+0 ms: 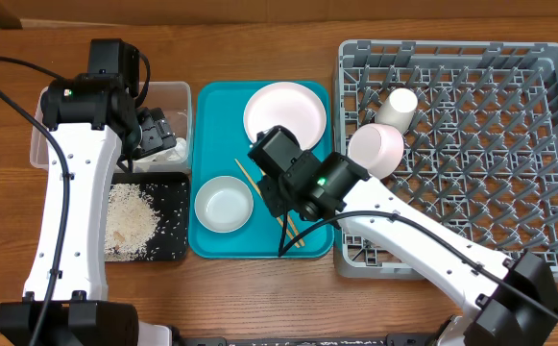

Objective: Sort waste into correct bins and load items into the dishwasher
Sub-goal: 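Lower the right gripper over the wooden chopsticks on the teal tray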

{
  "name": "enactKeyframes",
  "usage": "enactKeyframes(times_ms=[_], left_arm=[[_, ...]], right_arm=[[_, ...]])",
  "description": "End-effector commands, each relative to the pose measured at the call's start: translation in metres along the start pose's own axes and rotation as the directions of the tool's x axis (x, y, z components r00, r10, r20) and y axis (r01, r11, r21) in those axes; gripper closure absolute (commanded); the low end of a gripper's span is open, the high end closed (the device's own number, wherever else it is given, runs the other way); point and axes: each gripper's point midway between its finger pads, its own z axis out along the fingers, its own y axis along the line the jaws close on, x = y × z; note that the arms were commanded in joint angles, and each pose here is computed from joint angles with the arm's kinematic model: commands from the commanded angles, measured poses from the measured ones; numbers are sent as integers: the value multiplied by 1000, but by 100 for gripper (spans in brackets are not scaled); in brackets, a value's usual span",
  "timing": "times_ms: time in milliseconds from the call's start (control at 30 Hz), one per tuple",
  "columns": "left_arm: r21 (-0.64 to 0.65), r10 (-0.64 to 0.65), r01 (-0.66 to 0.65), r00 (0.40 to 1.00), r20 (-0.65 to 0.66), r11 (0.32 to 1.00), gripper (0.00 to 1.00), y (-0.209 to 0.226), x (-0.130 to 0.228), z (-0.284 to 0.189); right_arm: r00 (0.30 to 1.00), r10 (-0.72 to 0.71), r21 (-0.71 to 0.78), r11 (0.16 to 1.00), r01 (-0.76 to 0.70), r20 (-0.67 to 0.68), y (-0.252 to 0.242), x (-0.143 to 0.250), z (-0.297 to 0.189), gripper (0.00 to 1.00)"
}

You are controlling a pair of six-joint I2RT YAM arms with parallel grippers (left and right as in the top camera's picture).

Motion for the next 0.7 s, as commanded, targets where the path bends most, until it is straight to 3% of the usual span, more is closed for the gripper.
enactKeyframes(times_ms=[0,667], left_arm=[[-6,-9,9,1000,19,1000,0,2,-4,-4],[-6,-9,10,1000,19,1000,0,2,-4,-4]], right_arm=[[999,-2,12,1000,2,-46,-2,12,31,68],[992,1,68,998,8,-127,-9,36,133,68]])
